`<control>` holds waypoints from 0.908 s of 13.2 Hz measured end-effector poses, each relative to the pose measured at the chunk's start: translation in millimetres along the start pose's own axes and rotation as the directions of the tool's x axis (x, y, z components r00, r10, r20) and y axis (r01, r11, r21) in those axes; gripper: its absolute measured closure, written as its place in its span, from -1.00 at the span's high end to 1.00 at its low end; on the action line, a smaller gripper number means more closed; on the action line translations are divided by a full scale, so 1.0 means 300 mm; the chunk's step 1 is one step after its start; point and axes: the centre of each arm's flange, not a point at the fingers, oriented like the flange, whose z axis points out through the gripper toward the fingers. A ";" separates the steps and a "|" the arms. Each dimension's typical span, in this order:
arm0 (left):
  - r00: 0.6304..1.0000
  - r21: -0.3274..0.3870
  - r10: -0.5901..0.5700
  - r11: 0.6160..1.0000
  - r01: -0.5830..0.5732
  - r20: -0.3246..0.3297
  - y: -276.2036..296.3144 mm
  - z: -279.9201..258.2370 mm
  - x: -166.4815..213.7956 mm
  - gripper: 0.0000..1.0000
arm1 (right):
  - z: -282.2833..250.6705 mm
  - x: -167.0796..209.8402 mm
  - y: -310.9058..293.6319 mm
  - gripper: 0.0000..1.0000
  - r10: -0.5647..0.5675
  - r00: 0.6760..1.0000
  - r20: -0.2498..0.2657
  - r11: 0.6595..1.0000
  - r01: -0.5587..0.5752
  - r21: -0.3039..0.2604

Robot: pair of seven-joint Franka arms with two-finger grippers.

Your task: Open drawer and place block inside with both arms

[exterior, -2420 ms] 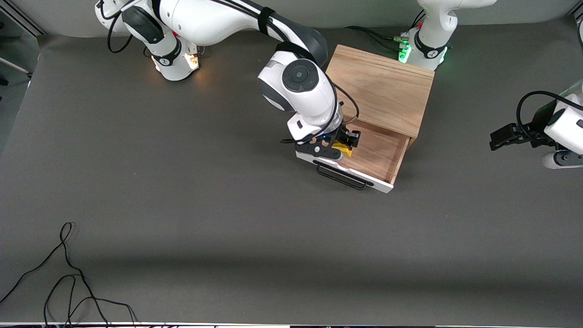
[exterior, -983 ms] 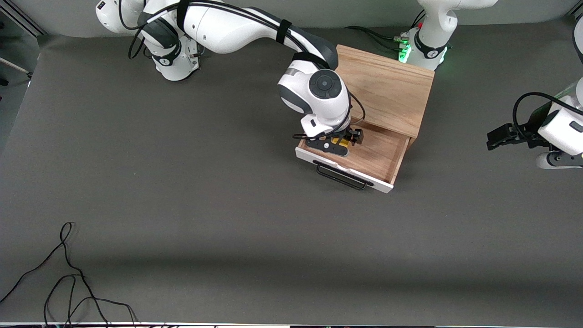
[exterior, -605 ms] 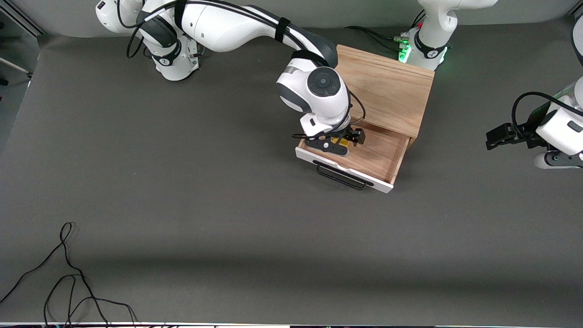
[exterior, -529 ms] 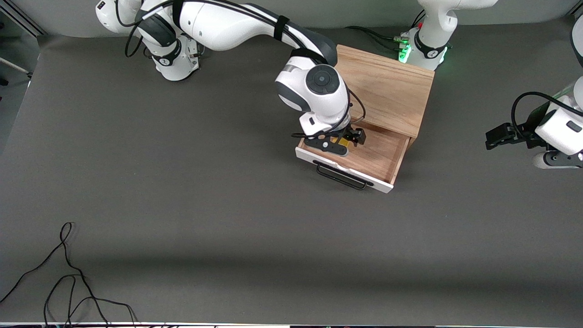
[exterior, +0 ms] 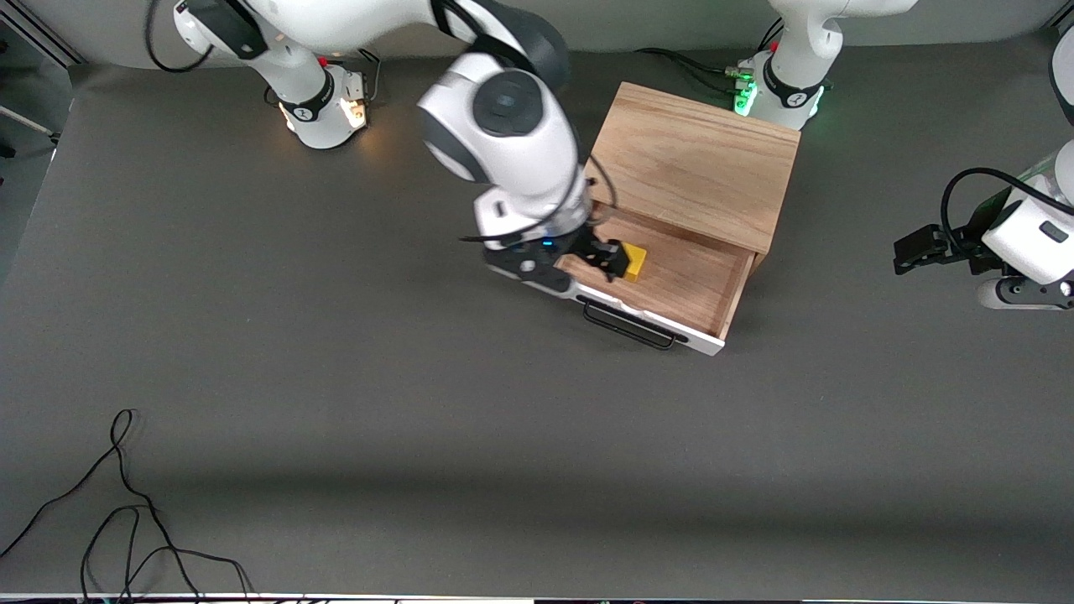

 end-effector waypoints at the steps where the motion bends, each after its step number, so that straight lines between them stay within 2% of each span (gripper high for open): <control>1: 1.000 0.000 0.001 1.000 -0.001 0.000 0.002 0.000 0.000 1.00 | -0.087 0.066 0.045 1.00 0.007 1.000 0.022 1.000 -0.006 -0.002; 4: 1.000 0.001 0.002 1.000 -0.002 0.000 0.001 0.000 0.000 1.00 | -0.294 0.296 0.230 1.00 -0.043 0.998 0.055 0.998 0.046 -0.038; 9: 1.000 0.001 0.003 1.000 -0.003 -0.001 0.001 -0.002 0.000 1.00 | -0.449 0.571 0.563 1.00 -0.168 0.986 -0.008 0.979 0.166 -0.120; 12: 1.000 0.002 0.003 1.000 -0.003 -0.002 0.000 -0.002 0.000 1.00 | -0.526 0.734 0.814 1.00 -0.208 0.978 -0.006 0.971 0.206 -0.120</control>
